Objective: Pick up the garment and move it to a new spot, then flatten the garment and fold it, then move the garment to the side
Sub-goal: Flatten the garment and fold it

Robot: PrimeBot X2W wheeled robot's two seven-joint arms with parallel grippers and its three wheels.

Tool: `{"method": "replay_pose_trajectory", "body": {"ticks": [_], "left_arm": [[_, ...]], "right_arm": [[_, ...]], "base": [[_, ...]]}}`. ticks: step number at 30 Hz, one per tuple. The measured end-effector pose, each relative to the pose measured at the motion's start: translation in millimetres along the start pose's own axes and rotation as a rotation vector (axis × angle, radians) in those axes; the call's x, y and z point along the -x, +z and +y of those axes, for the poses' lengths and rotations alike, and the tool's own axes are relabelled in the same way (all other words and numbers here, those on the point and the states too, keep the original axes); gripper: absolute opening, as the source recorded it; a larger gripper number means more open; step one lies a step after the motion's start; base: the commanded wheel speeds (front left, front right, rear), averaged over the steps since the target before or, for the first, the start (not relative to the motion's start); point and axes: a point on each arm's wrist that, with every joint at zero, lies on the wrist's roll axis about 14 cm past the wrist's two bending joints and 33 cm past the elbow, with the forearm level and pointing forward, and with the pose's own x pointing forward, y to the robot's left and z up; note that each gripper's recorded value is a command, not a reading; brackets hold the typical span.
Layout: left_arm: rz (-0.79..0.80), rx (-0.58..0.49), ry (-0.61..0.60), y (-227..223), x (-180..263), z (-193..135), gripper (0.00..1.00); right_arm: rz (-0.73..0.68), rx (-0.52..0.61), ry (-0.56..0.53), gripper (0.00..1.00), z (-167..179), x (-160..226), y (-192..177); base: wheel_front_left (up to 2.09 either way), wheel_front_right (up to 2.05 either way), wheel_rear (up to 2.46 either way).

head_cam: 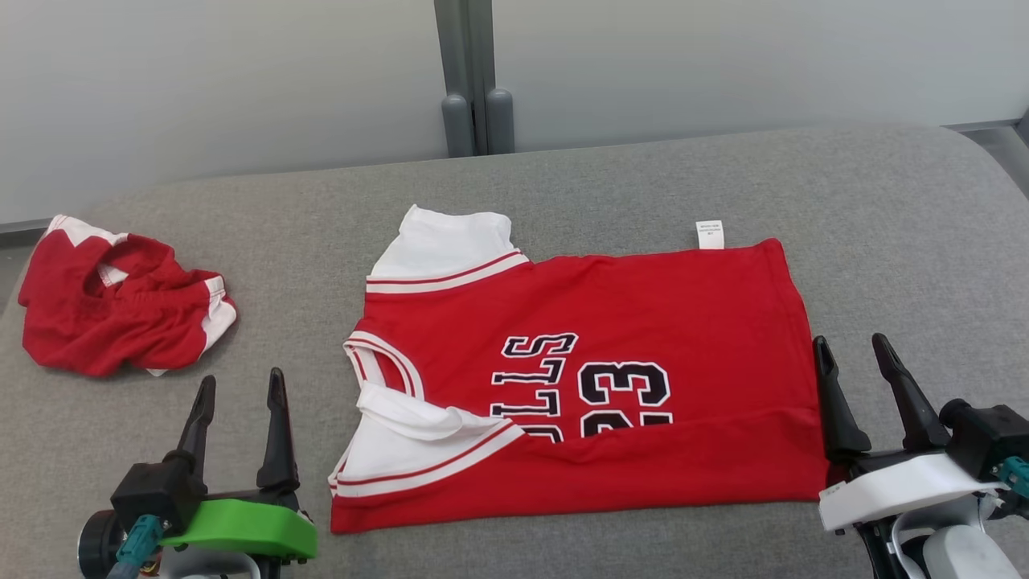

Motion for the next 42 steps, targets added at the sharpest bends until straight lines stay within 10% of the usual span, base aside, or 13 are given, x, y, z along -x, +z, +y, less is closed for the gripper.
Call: {"method": "replay_pose_trajectory", "body": {"ticks": [31, 42], "left_arm": [[0.054, -0.023, 0.029, -17.5, 17.1, 17.1, 1.00], [-0.060, -0.122, -0.115, 23.0, -63.9, -4.6, 1.00]], "right_arm": [[0.043, 0.028, -0.025, 1.00, 3.3, 15.5, -16.3], [-0.006, 0.130, 0.004, 1.00, -16.0, -45.2, 4.9]], "base": [[0.00, 0.00, 0.00], [0.00, 0.00, 0.00]]}}
